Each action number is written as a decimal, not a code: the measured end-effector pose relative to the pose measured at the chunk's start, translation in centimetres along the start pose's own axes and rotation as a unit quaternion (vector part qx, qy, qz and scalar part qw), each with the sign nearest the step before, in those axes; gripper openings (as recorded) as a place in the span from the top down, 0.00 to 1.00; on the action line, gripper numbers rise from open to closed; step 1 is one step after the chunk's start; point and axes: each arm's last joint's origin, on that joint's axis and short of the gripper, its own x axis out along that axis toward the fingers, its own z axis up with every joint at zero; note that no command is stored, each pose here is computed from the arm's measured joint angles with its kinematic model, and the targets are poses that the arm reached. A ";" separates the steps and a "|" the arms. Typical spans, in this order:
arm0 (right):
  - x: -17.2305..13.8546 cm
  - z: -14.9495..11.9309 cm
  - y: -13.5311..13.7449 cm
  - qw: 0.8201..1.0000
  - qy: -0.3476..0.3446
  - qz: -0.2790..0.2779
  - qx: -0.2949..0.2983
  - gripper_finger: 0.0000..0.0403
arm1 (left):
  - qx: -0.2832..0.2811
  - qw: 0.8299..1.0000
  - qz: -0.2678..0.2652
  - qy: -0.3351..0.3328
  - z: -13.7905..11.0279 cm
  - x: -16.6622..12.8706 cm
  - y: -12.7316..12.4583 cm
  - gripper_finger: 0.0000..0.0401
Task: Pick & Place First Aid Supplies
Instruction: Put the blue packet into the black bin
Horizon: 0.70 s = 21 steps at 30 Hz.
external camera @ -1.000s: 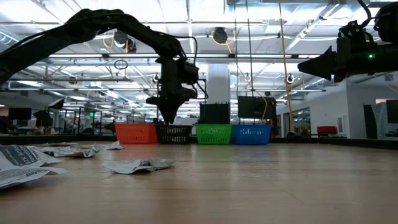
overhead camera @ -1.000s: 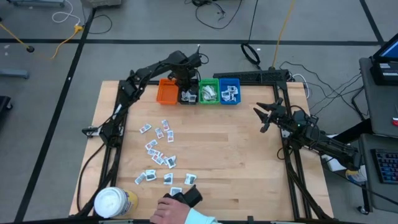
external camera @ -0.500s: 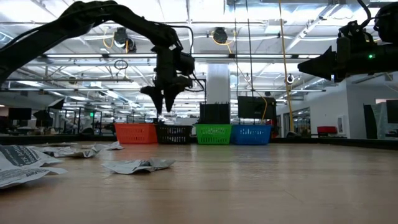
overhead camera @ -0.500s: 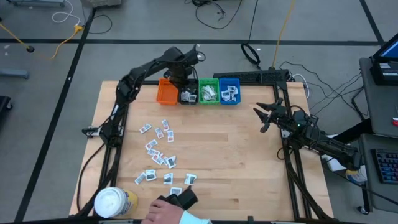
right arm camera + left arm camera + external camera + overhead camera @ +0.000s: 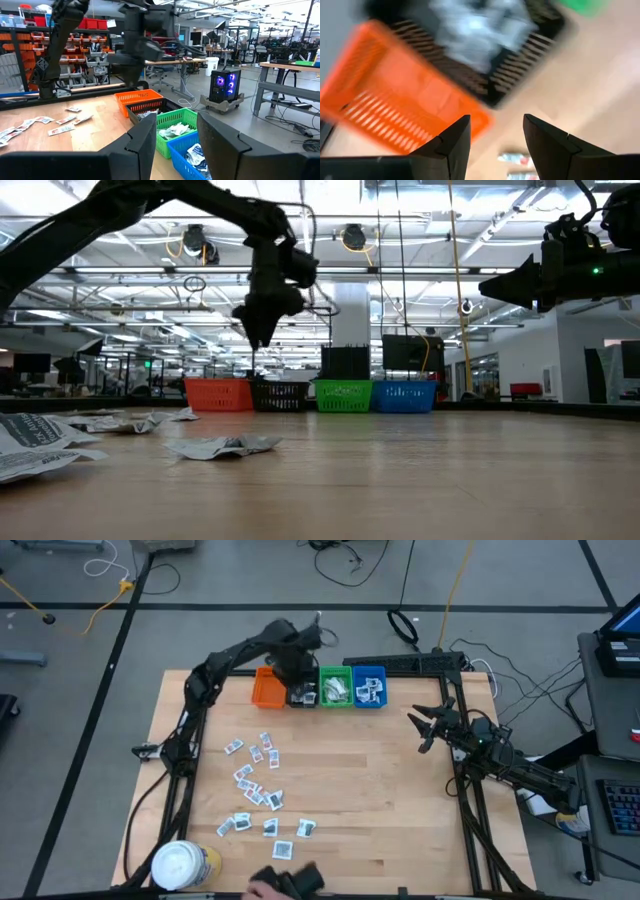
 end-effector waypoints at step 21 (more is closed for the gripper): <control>0.0 0.0 0.0 1.000 0.000 0.000 0.000 0.65 | 0.418 0.908 0.008 0.018 -5.7 2.0 -18.8 0.54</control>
